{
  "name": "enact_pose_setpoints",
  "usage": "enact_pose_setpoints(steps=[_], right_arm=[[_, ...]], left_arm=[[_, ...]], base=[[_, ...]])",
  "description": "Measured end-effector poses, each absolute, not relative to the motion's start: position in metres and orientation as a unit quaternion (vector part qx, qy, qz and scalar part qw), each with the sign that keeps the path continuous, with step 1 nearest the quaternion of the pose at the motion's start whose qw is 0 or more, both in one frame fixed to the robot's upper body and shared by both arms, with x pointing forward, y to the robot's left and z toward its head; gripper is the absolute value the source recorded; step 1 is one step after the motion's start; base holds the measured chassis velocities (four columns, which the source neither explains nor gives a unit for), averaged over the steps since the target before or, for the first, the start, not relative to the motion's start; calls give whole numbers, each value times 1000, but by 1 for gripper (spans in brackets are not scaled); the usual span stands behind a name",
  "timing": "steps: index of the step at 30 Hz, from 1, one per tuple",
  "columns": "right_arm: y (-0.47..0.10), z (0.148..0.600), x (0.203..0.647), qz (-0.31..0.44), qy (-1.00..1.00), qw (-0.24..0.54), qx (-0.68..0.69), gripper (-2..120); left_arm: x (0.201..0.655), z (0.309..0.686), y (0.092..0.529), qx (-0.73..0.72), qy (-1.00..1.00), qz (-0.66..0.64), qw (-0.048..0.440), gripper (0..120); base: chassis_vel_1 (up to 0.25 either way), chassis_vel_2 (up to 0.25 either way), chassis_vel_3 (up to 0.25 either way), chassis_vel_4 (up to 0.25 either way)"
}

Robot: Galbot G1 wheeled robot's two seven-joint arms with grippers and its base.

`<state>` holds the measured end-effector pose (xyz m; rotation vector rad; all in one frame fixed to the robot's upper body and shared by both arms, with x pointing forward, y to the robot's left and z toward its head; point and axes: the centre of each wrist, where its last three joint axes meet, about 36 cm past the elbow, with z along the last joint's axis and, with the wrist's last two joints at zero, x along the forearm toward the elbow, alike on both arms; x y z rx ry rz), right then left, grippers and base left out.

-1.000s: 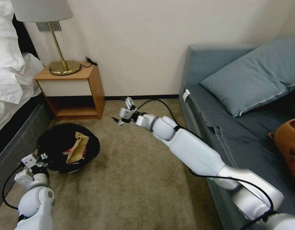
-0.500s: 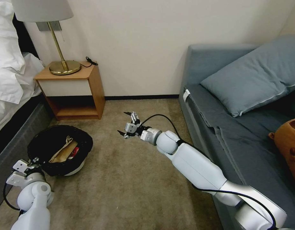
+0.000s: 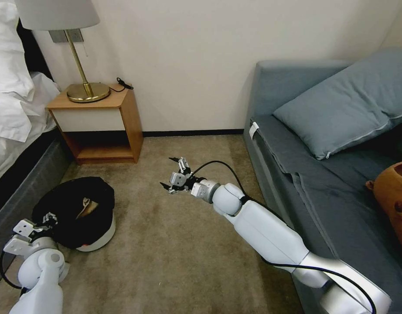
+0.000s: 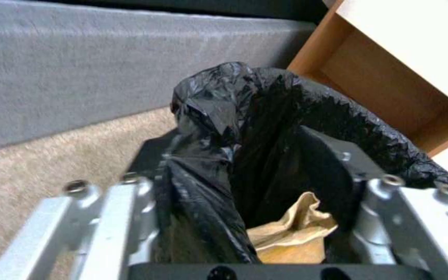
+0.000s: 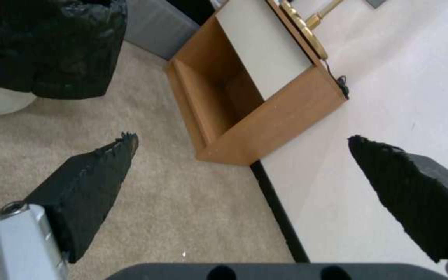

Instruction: Pick up the trash bin, then pick up the garbage on the floor and place it into the trash bin.

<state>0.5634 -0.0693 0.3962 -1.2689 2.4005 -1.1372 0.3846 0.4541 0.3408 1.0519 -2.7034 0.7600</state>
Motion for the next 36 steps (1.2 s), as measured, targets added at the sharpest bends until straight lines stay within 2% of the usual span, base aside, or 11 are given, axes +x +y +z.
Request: enact_pose_setpoints(steps=[1,3,6,9,12,15,19,24,28,36], right_arm=[[-69,397,562,-382,814,95,-427,100],[-68,397,561,-380,816,93,-426,100],[-65,400,555,-340,841,63,-416,100],[-63,402,550,-304,860,38,-407,100],[-62,401,547,-286,869,23,-403,100],[-65,395,537,-222,906,-29,-360,100],[-68,395,537,-202,919,-46,-337,100],[-71,402,536,-115,951,-109,-266,100],[-71,401,534,-79,958,-135,-241,100],[-65,373,526,-32,960,-176,-216,100]], left_arm=[[382,341,456,349,-902,244,72,71],[380,342,456,349,-903,239,72,74],[371,342,460,345,-917,191,64,92],[364,343,462,328,-933,139,54,98],[359,344,463,311,-945,93,41,100],[357,364,454,246,-969,-6,8,100],[365,373,446,228,-973,-25,8,100],[394,390,415,181,-982,-47,29,100],[411,392,397,159,-984,-66,36,100],[427,368,355,93,-991,-78,63,100]], base=[[0,0,0,0],[0,0,0,0],[0,0,0,0],[0,0,0,0],[0,0,0,0],[0,0,0,0],[0,0,0,0],[0,0,0,0],[0,0,0,0],[0,0,0,0]])
